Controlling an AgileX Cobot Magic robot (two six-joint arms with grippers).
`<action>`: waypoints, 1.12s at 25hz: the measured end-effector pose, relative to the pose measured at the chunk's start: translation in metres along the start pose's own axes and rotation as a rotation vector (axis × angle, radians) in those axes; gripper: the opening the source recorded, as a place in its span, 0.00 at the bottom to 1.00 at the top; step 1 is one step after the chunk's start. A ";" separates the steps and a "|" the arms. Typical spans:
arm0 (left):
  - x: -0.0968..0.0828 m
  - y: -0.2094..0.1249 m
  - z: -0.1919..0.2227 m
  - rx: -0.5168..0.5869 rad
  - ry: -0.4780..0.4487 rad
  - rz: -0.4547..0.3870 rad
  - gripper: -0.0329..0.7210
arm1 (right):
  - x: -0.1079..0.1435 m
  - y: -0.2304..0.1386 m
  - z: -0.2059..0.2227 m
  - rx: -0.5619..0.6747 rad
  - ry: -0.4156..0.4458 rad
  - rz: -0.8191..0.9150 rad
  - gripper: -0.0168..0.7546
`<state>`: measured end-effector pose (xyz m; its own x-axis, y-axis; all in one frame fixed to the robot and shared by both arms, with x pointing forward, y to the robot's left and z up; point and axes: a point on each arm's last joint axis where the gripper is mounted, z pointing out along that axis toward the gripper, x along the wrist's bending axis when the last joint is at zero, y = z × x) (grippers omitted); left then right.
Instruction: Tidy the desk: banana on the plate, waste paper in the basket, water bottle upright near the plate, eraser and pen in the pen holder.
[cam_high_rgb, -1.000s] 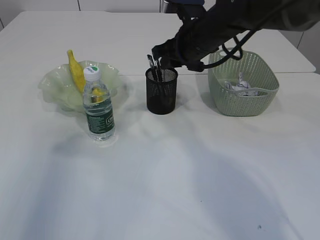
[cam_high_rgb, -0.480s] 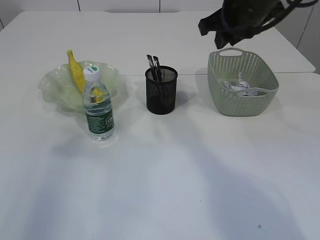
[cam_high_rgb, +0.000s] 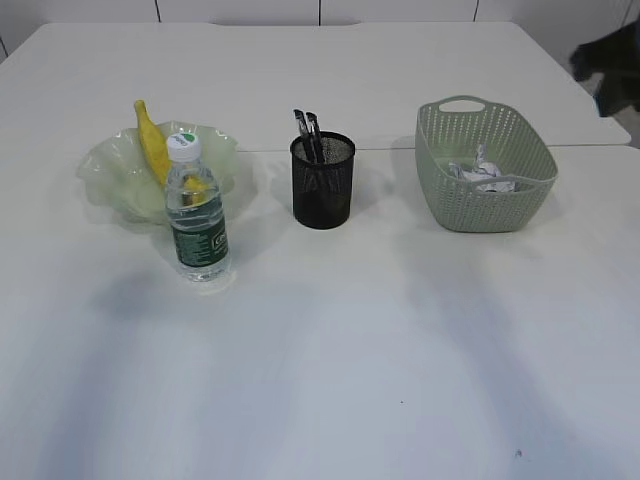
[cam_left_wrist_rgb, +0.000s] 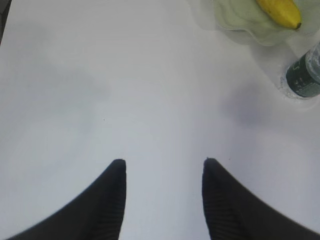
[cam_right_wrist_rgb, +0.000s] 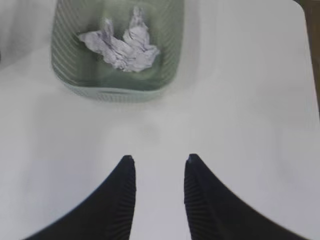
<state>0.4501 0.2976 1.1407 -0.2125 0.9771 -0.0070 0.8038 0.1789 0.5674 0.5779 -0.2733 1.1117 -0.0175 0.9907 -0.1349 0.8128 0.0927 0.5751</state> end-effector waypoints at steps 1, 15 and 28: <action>0.000 0.000 0.000 -0.001 0.001 0.001 0.53 | -0.005 -0.009 -0.004 0.006 -0.010 0.008 0.34; 0.012 -0.019 -0.037 -0.039 0.002 -0.040 0.58 | -0.022 -0.104 -0.083 -0.102 -0.021 0.040 0.44; 0.055 -0.101 -0.146 -0.390 -0.068 -0.108 0.56 | -0.031 -0.176 -0.141 -0.173 -0.027 0.207 0.44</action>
<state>0.2762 0.3166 1.2029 -0.2363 0.9628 -0.1311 0.5053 0.2370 0.8298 0.3534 -0.3059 1.1280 0.1563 0.9875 -0.0204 0.6859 -0.0936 0.7217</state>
